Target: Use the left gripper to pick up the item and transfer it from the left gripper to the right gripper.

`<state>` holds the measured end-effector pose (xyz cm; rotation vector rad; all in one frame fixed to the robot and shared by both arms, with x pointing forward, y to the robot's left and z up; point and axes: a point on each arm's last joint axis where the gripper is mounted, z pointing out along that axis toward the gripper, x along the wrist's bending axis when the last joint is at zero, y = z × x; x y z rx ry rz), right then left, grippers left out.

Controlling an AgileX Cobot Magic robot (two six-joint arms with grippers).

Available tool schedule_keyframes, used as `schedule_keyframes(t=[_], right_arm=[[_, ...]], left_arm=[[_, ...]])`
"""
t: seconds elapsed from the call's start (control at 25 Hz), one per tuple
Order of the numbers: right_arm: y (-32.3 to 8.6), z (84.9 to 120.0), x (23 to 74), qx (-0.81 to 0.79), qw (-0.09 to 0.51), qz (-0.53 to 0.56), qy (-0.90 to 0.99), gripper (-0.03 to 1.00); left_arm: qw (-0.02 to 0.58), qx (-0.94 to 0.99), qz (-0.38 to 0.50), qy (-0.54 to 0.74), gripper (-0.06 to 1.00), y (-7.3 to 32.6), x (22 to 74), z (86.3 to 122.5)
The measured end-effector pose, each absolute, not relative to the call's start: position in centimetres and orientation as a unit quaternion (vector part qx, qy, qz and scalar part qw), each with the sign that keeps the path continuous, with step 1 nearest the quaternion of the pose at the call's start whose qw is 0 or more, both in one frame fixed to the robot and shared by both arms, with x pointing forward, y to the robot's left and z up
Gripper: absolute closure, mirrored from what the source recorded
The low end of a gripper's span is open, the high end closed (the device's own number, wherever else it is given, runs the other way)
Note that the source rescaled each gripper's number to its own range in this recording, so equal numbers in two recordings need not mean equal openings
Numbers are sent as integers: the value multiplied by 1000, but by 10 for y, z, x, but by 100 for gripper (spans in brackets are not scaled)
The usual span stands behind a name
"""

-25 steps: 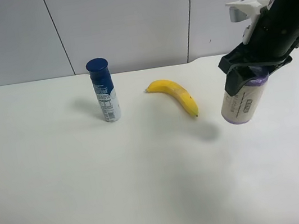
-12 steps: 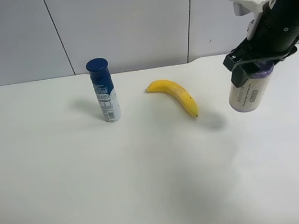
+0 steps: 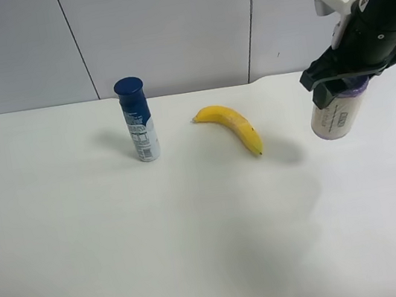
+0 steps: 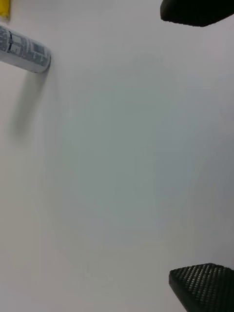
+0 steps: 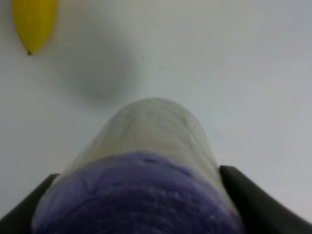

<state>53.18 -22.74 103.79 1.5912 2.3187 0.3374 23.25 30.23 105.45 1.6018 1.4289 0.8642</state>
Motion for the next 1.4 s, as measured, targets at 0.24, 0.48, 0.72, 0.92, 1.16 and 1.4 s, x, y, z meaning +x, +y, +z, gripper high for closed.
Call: schedule_keyframes(t=[0.24,0.48,0.72,0.92,1.16,1.4], right_arm=[[-225,1016,541,558,131,94,814,97],[-220,1002,551,559,129,105,812,97],[-215,998,555,554,120,126,814,97],[-206,995,553,536,79,155,826,97],[-202,985,551,518,39,144,843,97],[-201,971,552,504,16,121,855,97]], left_arm=[[402,634,342,565,-5,302,232,1054],[402,634,342,565,-5,302,232,1054],[402,634,342,565,-5,302,232,1054],[402,634,342,565,-5,302,232,1054],[402,634,342,565,-5,302,232,1054],[402,634,342,565,-5,302,232,1054]])
